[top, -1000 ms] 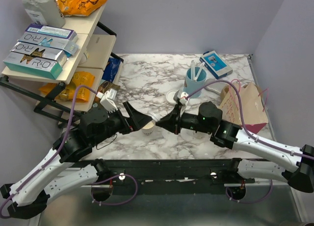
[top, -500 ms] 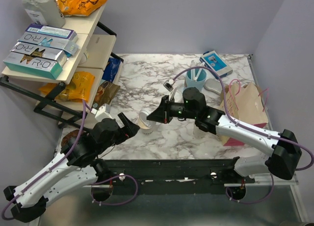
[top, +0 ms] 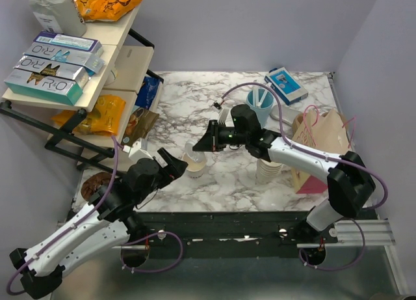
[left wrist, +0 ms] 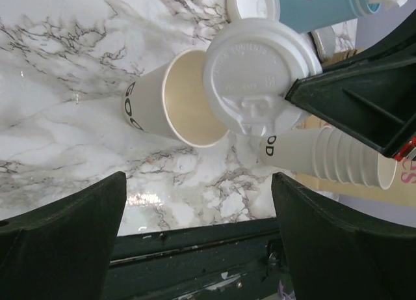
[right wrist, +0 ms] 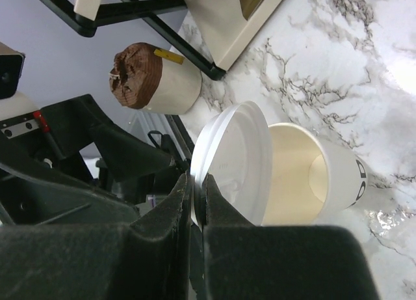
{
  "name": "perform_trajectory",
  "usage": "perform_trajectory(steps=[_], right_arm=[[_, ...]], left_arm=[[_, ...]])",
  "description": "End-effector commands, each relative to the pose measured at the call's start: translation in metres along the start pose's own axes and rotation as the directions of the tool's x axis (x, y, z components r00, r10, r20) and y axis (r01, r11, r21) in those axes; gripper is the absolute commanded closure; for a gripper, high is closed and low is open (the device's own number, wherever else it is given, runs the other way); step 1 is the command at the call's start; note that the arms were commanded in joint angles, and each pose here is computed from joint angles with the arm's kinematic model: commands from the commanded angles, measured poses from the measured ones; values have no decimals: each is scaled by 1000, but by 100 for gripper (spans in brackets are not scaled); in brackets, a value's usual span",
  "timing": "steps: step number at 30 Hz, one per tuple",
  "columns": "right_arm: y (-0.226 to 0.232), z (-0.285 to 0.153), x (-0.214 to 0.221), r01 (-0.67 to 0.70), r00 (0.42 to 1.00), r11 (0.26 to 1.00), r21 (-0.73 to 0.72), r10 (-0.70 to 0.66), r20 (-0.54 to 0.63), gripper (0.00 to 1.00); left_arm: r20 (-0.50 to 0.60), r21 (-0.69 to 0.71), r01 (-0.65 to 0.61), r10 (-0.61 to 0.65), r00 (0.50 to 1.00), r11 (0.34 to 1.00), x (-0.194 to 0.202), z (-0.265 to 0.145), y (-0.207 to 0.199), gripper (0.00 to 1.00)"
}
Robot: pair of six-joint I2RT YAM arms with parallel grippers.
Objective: Pack the takeout coffee
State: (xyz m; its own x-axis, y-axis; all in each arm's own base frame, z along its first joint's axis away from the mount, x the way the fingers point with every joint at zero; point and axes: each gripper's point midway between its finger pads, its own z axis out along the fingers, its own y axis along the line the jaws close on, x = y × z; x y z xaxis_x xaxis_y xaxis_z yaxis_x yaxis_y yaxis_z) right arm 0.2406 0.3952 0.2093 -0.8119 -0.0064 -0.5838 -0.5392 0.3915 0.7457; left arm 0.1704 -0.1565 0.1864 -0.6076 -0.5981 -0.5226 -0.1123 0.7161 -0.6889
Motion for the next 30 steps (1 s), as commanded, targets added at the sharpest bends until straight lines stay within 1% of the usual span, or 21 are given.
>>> perform_trajectory(steps=[1,2,3,4,5,6,7,8,9,12,18,27,30], right_arm=[[2,5,2,-42,997,998,-46,39,-61,90],[0,5,2,-45,997,998,-43,42,-63,89],[-3,4,3,-50,997,998,-39,48,-64,89],[-5,4,3,-54,997,998,-35,52,-64,88],[-6,3,3,-55,997,998,-33,53,-62,87],[-10,2,3,-60,997,998,-23,58,-59,87],[-13,1,3,-67,996,998,-18,65,-58,86],[-15,1,4,-70,996,997,-14,69,-59,86],[-18,0,4,-75,995,997,-10,74,-61,86],[-21,0,6,-82,995,997,-5,82,-64,85],[-22,-2,8,-95,993,996,-6,94,-72,84],[-31,-3,20,-111,990,994,15,112,-86,80],[-32,-3,18,-113,990,993,23,114,-76,72]], left_arm=[[42,-4,34,-34,999,999,-11,17,1,1],[49,9,56,-57,997,998,-14,20,-1,1],[33,-1,61,-61,998,998,-10,27,6,1],[-14,23,75,-75,997,997,-5,29,4,1],[-1,52,106,-106,994,993,-14,35,1,1],[-24,40,111,-110,994,993,-9,42,9,1],[-69,61,122,-118,991,991,-3,44,7,1],[-41,64,139,-137,990,988,-11,49,9,1],[-70,53,142,-138,988,988,-5,54,13,1],[-92,73,145,-138,986,987,-4,58,11,1],[-59,110,144,-138,989,984,-11,57,6,1],[-74,123,118,-110,991,985,-6,61,7,1],[-85,116,111,-102,991,987,-5,64,7,1]])
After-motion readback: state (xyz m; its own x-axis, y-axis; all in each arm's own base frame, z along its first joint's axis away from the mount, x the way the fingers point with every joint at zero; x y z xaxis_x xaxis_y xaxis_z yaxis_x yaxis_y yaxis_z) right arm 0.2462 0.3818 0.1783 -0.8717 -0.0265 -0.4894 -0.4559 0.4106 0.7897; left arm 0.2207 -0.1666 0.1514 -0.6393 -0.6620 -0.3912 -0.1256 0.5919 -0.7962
